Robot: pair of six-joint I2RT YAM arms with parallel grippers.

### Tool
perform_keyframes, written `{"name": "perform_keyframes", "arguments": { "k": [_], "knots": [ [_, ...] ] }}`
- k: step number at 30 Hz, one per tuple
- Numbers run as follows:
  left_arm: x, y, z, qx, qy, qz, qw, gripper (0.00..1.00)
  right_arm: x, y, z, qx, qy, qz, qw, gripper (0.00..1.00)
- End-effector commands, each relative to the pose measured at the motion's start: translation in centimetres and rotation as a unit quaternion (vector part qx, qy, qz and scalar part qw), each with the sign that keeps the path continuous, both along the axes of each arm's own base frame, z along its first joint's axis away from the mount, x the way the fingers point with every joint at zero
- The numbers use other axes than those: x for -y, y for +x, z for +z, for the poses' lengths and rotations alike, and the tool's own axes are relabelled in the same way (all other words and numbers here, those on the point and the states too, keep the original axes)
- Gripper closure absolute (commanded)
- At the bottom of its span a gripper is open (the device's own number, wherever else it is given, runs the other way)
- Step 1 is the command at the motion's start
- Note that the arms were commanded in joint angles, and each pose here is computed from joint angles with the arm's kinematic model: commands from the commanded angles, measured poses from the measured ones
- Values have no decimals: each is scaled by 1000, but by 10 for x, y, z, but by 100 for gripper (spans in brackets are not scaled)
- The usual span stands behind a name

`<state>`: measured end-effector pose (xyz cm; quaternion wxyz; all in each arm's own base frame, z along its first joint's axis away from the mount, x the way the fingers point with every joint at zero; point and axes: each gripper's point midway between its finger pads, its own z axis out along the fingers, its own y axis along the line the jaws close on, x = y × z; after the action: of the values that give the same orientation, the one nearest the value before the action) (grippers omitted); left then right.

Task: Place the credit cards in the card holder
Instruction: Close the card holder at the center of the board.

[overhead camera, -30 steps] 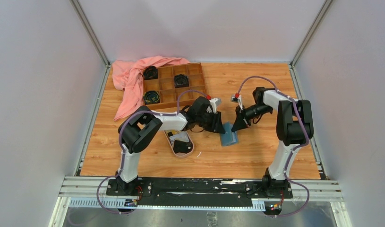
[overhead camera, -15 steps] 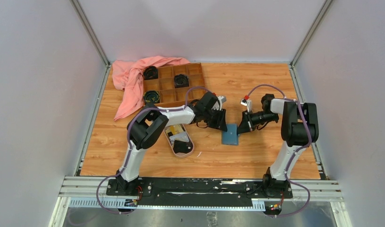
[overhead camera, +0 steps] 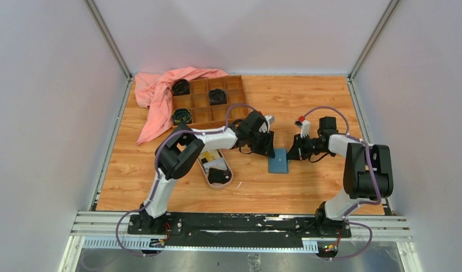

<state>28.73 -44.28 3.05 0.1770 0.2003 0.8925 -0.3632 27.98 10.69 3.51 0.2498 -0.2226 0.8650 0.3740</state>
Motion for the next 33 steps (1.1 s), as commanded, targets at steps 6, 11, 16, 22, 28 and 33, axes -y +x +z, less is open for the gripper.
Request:
{"name": "perform_keyframes", "arguments": {
  "k": [6, 11, 16, 22, 28, 33],
  "knots": [
    [-12, -18, -44, -35, 60, 11, 998, 60, 13, 17, 15, 88, -29, -58, 994, 100],
    [-15, -18, -48, -38, 71, 21, 996, 61, 8, 11, 25, 125, -9, -39, 991, 99],
    [-16, -18, -52, -43, 78, 25, 996, 63, -9, -5, 40, 209, 31, 31, 977, 100],
    [-16, -16, -55, -47, 83, 30, 995, 64, -9, -9, 43, 230, 31, 49, 971, 99],
    [-16, -17, -60, -55, 86, 36, 994, 65, -9, -10, 45, 212, 66, 46, 974, 99],
    [-16, -17, -62, -59, 85, 38, 994, 65, -22, -42, 62, 272, 107, 136, 947, 100]
  ]
}}
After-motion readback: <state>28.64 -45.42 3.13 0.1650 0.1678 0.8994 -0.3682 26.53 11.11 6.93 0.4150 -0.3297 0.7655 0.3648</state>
